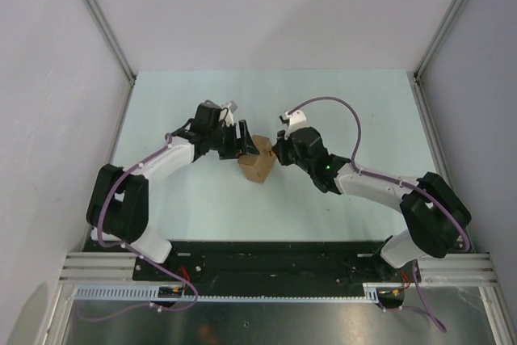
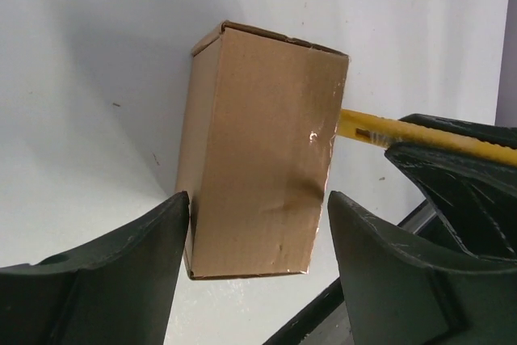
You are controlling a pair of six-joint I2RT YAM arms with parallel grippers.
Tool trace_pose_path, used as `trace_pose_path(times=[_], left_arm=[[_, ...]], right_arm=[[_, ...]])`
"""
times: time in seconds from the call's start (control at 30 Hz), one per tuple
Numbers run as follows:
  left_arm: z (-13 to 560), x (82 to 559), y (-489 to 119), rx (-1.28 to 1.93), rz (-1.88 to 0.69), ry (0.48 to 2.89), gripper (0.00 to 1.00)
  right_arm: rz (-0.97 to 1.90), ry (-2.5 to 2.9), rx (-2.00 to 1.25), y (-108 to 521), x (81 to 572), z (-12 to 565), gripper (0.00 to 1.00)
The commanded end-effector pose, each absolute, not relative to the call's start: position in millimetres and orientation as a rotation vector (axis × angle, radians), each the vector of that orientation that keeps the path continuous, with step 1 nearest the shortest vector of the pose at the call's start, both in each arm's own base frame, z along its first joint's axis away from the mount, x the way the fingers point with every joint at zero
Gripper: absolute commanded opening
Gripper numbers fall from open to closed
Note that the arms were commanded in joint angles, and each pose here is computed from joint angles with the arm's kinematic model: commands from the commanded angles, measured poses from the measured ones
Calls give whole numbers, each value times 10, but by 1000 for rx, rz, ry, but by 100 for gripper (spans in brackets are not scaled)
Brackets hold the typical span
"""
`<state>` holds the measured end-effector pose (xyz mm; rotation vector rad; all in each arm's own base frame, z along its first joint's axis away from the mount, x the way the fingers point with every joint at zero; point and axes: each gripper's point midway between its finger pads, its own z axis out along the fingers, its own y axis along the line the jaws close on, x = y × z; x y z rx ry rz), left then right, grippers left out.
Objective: Unpack the express box
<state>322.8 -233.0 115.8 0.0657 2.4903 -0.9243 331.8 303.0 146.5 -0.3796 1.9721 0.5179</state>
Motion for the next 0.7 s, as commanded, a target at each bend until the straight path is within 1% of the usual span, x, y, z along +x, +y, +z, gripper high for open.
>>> trace_pose_path(times=[0.0, 0.17, 0.2, 0.23, 0.3, 0.47, 0.67], left_arm=[[1296, 3349, -2413, 138, -957, 2427, 75], [1313, 3385, -2469, 162, -981, 2424, 74], [1309, 3387, -2476, 168, -984, 2424, 74], [1307, 3387, -2486, 175, -987, 2424, 74], [1305, 3388, -2502, 196, -996, 2421, 75], [1411, 3419, -2557, 244, -1023, 2389, 81], [1399, 3474, -2577, 253, -1024, 2387, 82]], right_arm=[[525, 1873, -423, 3080, 3421, 1678, 0], [471, 1865, -465, 2867, 3370, 1849, 0], [475, 1847, -469, 2825, 3335, 1960, 0], [461, 1870, -487, 2764, 3305, 1929, 0], [481, 1864, -501, 2708, 3228, 2033, 0], [524, 1886, -547, 2628, 3004, 2129, 0], [625, 1838, -618, 2687, 2787, 2338, 0]])
